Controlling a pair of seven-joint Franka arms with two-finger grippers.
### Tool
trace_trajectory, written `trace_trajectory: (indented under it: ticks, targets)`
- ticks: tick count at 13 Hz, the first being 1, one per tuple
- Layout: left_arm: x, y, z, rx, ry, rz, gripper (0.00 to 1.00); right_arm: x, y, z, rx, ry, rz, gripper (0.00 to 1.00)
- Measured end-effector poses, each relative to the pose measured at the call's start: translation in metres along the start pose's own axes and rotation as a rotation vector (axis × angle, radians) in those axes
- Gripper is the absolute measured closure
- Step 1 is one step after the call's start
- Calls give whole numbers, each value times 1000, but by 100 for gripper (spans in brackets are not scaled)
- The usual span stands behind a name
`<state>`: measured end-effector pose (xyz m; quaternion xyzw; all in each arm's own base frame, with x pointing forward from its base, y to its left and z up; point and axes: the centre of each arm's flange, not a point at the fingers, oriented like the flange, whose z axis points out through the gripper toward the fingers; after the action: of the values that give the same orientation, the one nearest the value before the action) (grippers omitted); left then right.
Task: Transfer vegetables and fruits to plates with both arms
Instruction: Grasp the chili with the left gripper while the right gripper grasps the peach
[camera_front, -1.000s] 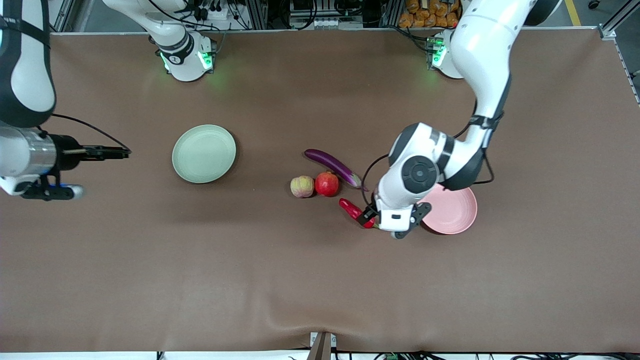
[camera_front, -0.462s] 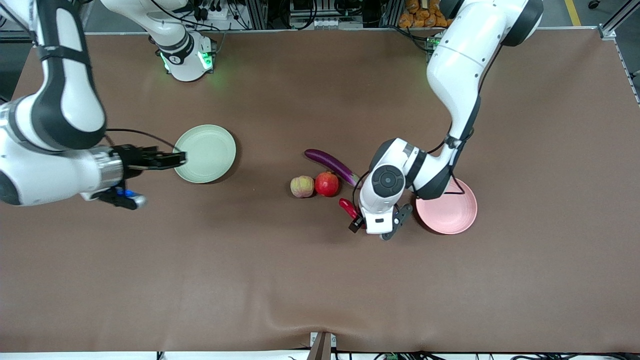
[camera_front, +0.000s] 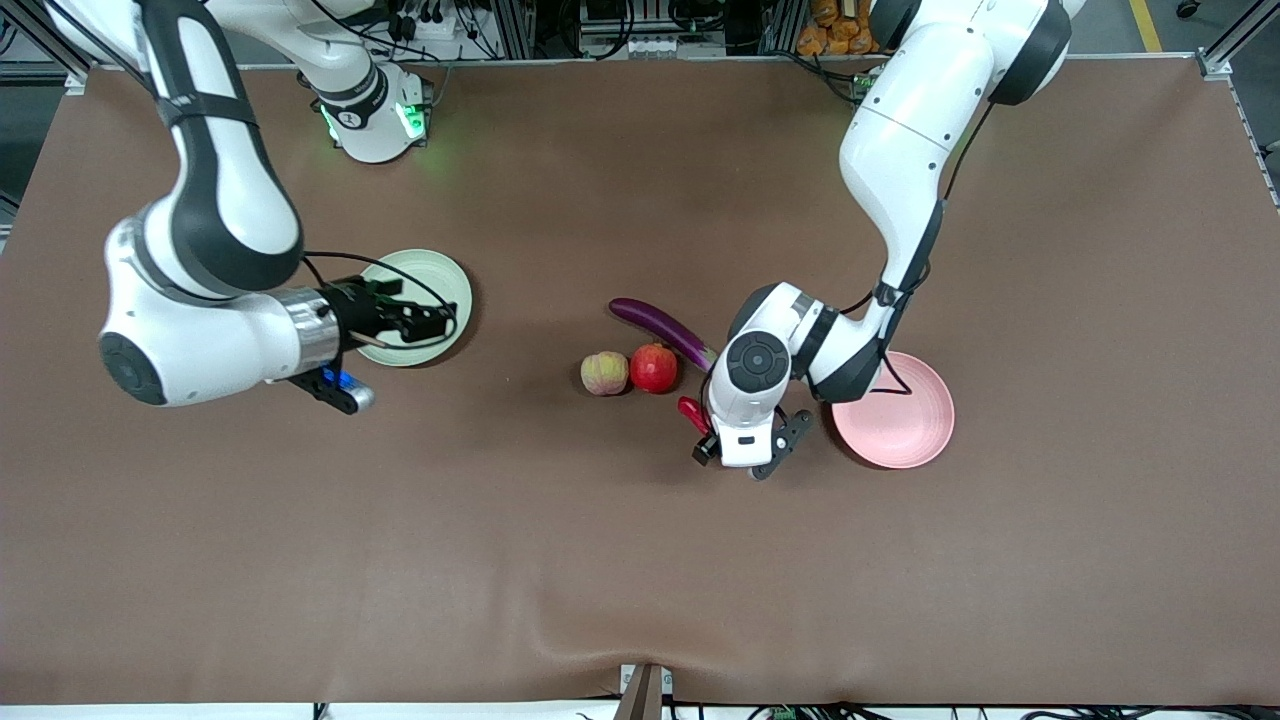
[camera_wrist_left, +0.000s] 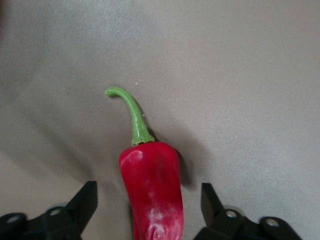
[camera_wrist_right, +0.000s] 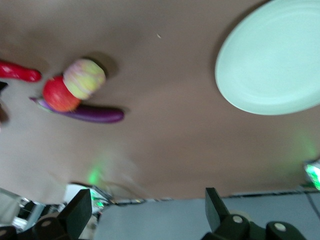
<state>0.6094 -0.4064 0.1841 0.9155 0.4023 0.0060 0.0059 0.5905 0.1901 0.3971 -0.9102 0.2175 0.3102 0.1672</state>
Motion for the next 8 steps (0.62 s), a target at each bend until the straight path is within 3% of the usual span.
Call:
trace_trajectory:
  ticks: [3, 4, 8]
  targets:
    - [13, 5, -14, -25, 15, -19, 54, 14, -43, 56, 34, 112, 144, 0]
    - [27, 6, -25, -40, 21, -39, 61, 16, -59, 79, 42, 144, 202, 0]
    - [61, 2, -60, -52, 31, -84, 61, 20, -103, 155, 86, 233, 434, 0]
